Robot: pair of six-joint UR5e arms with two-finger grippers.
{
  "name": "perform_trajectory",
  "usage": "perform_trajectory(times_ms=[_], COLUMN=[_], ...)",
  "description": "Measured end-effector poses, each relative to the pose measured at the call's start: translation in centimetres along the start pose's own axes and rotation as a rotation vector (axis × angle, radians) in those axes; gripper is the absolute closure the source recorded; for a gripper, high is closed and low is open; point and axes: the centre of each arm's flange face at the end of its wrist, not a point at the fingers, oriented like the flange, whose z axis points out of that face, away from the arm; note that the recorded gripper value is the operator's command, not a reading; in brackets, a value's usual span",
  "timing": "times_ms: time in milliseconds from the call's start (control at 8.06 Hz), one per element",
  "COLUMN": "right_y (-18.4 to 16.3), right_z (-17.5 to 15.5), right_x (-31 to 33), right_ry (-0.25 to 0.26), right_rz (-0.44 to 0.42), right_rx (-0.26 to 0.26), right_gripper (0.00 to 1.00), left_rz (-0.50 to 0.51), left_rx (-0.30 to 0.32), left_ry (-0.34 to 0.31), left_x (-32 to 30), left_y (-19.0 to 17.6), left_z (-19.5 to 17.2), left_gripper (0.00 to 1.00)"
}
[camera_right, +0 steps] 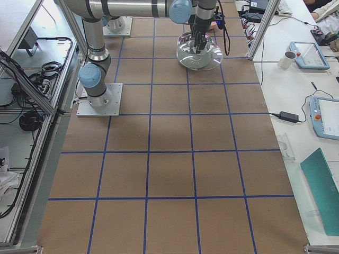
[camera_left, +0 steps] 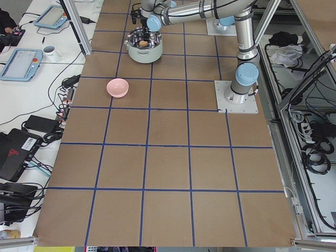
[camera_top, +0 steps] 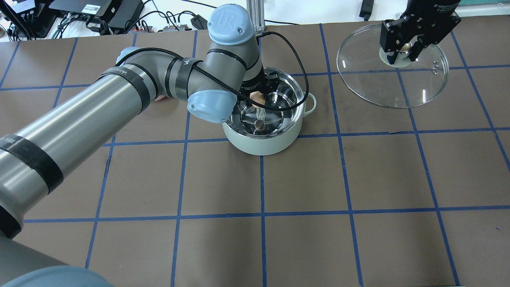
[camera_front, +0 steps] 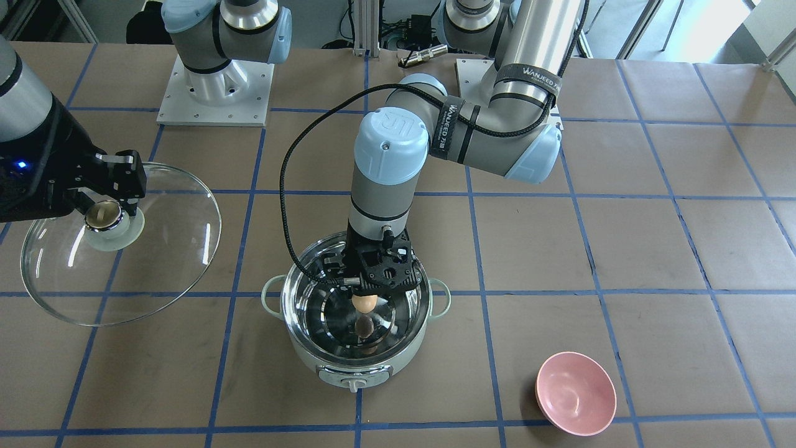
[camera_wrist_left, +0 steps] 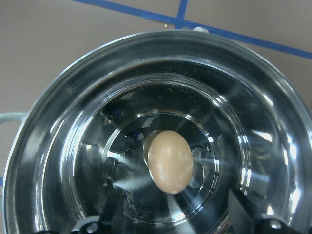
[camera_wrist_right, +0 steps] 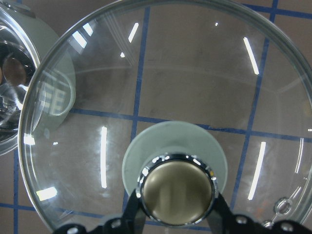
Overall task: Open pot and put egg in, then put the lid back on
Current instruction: 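Lower the egg into the pot and open the left gripper, then withdraw the left gripper toward the bowl while the right carries the lid back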
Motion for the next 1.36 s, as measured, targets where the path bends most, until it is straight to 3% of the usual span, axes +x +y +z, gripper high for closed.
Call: perform_trajectory(times_ms=[620,744,1116,1364], right_y=[0.3,0.2,0.0,-0.3], right_z=[-0.3,-0.1,0.3,0.8], right_x=[-2.0,-3.4,-5.4,-8.7], right_ry=[-0.013,-0.015,-0.033,-0.051], right_rz=[0.022,0.022,0.038,0.061], right_rx=[0.005,0.005,0.006,0.013], right_gripper=[1.0,1.0,1.0,1.0], left_rz=[0.009,0.021,0.015,-0.011], left_rx=[0.013,-0.008,-0.112,-0.173], left_ry=[0.023,0.0,-0.075,-0.104], left_x=[0.0,-1.2,-11.4,-17.1], left_y=[-0.1,-0.4,-3.0,-2.6], left_z=[-2.0,-3.3,-11.5,-16.8], left_gripper=[0.13,0.14,0.11,0.04])
